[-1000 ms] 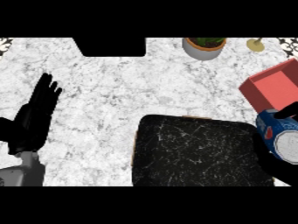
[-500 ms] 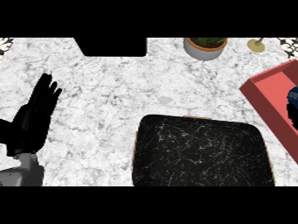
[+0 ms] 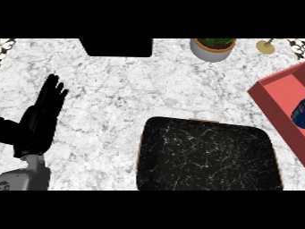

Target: Pick the can from the tray and place it in the cardboard box

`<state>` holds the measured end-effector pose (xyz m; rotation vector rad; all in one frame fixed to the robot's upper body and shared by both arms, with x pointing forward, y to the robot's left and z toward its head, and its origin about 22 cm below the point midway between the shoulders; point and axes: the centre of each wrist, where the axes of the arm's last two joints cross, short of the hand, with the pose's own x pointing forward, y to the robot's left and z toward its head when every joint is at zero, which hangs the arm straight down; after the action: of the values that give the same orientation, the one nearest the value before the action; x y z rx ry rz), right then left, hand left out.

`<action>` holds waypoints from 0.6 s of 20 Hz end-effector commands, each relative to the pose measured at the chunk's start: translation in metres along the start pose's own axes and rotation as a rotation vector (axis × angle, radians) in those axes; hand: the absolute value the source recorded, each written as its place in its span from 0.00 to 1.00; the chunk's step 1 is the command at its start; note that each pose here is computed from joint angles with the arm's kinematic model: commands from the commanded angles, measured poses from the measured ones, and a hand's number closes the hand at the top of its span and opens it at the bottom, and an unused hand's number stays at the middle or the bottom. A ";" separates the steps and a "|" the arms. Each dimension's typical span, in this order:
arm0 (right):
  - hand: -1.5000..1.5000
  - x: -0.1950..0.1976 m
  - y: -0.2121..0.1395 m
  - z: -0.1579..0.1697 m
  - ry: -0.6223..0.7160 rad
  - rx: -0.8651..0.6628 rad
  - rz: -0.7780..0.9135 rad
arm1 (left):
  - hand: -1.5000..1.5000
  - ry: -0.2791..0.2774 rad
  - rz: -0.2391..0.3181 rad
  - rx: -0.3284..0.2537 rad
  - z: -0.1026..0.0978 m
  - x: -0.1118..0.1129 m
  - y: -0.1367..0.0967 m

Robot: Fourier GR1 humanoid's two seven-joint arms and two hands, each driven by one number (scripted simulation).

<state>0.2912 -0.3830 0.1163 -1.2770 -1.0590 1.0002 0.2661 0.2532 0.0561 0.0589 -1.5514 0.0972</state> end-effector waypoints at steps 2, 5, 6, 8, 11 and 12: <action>0.00 -0.013 0.035 -0.035 0.004 0.115 -0.047 | 0.50 -0.010 -0.002 0.000 -0.005 0.006 -0.004; 0.00 -0.029 0.029 -0.035 -0.037 -0.016 -0.154 | 0.50 -0.015 0.007 -0.010 0.007 0.003 0.007; 0.00 -0.012 0.026 -0.037 -0.079 -0.126 -0.213 | 0.50 -0.008 -0.010 -0.003 -0.006 0.005 0.001; 0.00 -0.015 0.023 -0.035 -0.122 -0.255 -0.291 | 0.50 0.005 -0.008 0.009 -0.005 0.005 0.000; 0.00 -0.027 -0.006 -0.038 -0.172 -0.402 -0.445 | 0.50 -0.008 -0.006 0.018 0.002 0.004 0.016; 0.00 -0.017 0.016 -0.029 -0.180 -0.423 -0.518 | 0.50 0.015 -0.008 0.020 0.005 -0.006 0.008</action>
<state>0.3191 -0.4079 0.1028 -1.1934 -1.5067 0.6960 0.2648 0.2617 0.0564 0.0702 -1.5497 0.1039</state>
